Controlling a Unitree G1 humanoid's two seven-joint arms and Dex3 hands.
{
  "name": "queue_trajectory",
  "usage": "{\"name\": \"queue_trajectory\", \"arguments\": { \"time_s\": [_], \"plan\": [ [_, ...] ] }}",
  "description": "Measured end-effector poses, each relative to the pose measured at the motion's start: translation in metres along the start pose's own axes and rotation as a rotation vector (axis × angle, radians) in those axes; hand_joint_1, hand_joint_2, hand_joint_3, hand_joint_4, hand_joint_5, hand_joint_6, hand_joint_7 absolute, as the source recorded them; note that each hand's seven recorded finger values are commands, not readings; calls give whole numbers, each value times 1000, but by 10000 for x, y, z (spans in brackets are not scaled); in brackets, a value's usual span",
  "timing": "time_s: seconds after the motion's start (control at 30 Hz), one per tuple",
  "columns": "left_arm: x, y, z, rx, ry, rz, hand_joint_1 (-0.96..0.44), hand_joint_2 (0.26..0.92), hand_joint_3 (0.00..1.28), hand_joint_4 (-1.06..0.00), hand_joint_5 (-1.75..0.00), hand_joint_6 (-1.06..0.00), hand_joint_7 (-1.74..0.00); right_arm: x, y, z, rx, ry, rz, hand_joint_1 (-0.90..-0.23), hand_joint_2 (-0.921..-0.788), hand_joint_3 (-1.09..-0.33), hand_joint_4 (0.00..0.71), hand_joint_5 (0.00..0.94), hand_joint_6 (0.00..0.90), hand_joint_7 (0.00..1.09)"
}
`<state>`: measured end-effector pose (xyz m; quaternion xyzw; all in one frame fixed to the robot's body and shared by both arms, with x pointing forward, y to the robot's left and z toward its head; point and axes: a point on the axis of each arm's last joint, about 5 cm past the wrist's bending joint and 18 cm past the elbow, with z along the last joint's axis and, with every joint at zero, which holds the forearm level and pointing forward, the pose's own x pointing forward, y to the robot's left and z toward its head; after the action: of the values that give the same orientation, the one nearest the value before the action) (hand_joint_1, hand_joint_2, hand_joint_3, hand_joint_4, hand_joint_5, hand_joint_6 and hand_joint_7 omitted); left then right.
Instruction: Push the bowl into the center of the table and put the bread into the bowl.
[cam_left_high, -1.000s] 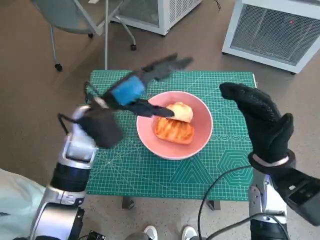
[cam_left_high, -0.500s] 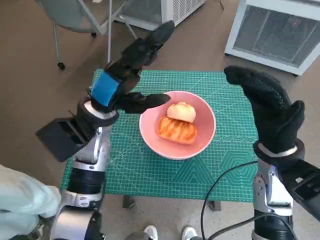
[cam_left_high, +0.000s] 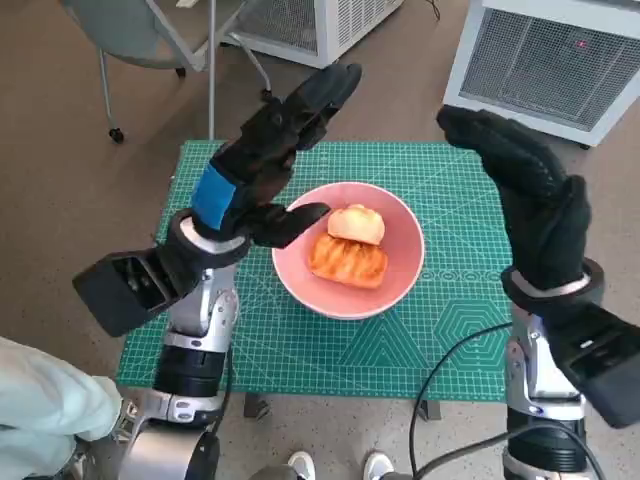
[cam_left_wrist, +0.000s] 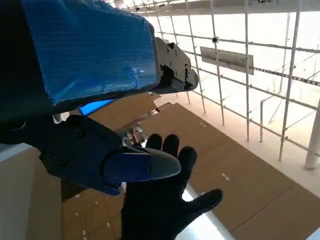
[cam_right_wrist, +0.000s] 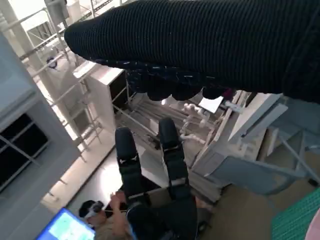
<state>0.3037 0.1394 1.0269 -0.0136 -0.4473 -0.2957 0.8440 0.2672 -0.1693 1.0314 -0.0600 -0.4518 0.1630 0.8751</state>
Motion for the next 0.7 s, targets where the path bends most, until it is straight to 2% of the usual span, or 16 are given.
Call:
{"name": "queue_trajectory", "arguments": {
  "time_s": [0.27, 0.7],
  "plan": [
    [-13, -2, 1, 31, -12, 14, -631, 921, 546, -83, 0, -193, -43, 5, -4, 6, -18, 11, 1, -676, -921, -723, 100, 7, -1, 492],
    [-59, -46, -55, 26, 11, 58, -654, 921, 550, -77, 0, -167, -36, 10, -17, 23, -18, 21, -1, -667, -921, -725, 100, 5, -1, 493]
  ]
}}
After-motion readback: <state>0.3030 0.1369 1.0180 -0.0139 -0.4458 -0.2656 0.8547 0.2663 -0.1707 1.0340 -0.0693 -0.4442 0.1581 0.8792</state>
